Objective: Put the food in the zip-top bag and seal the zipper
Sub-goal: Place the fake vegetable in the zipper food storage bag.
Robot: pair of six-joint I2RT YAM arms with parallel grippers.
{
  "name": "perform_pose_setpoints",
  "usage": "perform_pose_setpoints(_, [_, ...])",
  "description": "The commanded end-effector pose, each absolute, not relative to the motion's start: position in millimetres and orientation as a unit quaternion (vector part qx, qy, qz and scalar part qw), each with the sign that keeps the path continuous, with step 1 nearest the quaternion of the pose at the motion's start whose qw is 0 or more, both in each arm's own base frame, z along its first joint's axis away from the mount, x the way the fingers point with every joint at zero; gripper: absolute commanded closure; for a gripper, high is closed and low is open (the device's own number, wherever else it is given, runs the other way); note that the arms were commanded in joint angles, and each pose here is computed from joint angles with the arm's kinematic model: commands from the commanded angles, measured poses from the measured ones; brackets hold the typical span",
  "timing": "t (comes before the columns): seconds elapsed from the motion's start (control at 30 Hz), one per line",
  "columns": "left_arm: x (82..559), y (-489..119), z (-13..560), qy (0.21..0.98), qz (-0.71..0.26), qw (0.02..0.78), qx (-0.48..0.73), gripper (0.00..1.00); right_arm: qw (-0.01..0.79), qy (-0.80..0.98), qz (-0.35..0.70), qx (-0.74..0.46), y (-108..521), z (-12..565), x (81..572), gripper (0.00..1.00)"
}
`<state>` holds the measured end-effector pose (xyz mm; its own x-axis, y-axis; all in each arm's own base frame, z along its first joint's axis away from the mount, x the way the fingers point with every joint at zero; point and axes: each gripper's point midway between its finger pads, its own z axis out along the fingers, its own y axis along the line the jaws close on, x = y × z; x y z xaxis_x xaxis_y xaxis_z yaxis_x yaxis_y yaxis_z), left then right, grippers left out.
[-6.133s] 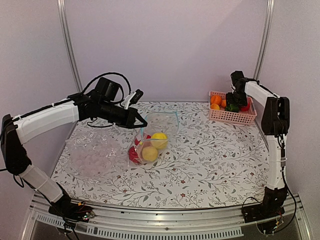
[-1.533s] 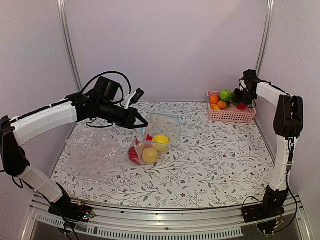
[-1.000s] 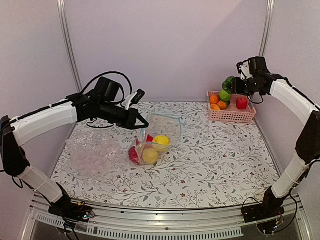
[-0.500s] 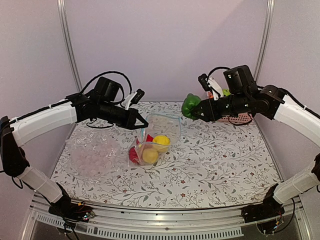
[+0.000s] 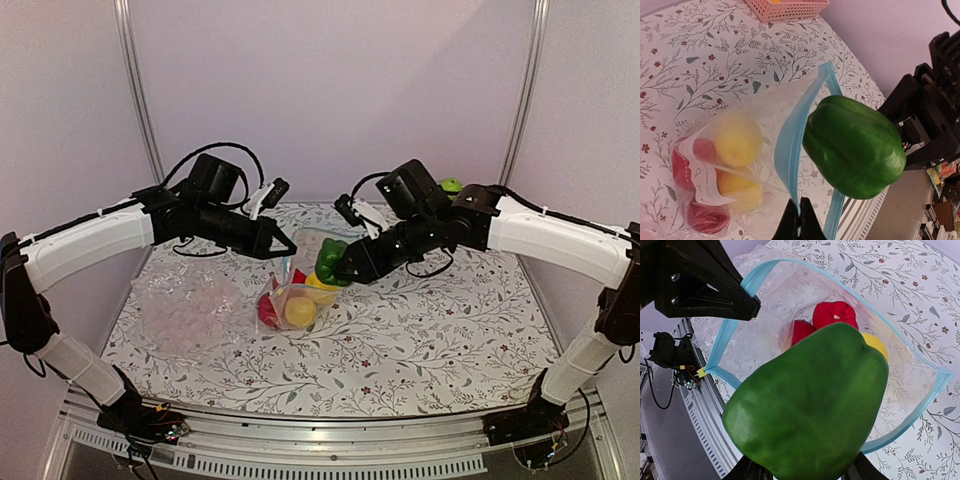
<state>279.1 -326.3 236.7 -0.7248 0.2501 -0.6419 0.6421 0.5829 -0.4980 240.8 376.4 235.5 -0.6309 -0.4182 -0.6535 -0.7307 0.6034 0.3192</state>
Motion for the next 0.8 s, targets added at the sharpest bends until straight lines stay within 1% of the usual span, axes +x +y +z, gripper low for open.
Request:
perform_pose_setpoints(0.0, [272,-328,244,0.843,-0.376,0.267,0.275,1.00,0.275,0.851,0.297,-0.337,400,239,250,0.54])
perform_pose_setpoints(0.27, [271,-330,243,0.843,-0.378,0.264,0.276,1.00,0.259,0.868,0.270,-0.326,429,203,274,0.53])
perform_pose_setpoints(0.5, [270,-332,240,0.844,-0.378,0.259,0.278,1.00,0.259,0.868,0.276,-0.320,453,180,281,0.46])
perform_pose_setpoints(0.53, [271,-332,239,0.845,-0.378,0.258,0.277,1.00,0.260,0.869,0.275,-0.317,454,177,282,0.44])
perform_pose_setpoints(0.57, [271,-332,239,0.845,-0.378,0.258,0.278,1.00,0.260,0.871,0.273,-0.316,455,173,283,0.37])
perform_pose_setpoints(0.67, [271,-332,238,0.845,-0.378,0.257,0.277,1.00,0.263,0.873,0.267,-0.311,456,166,288,0.27])
perform_pose_setpoints(0.77, [271,-332,237,0.846,-0.377,0.257,0.277,1.00,0.270,0.874,0.259,-0.310,455,164,291,0.21])
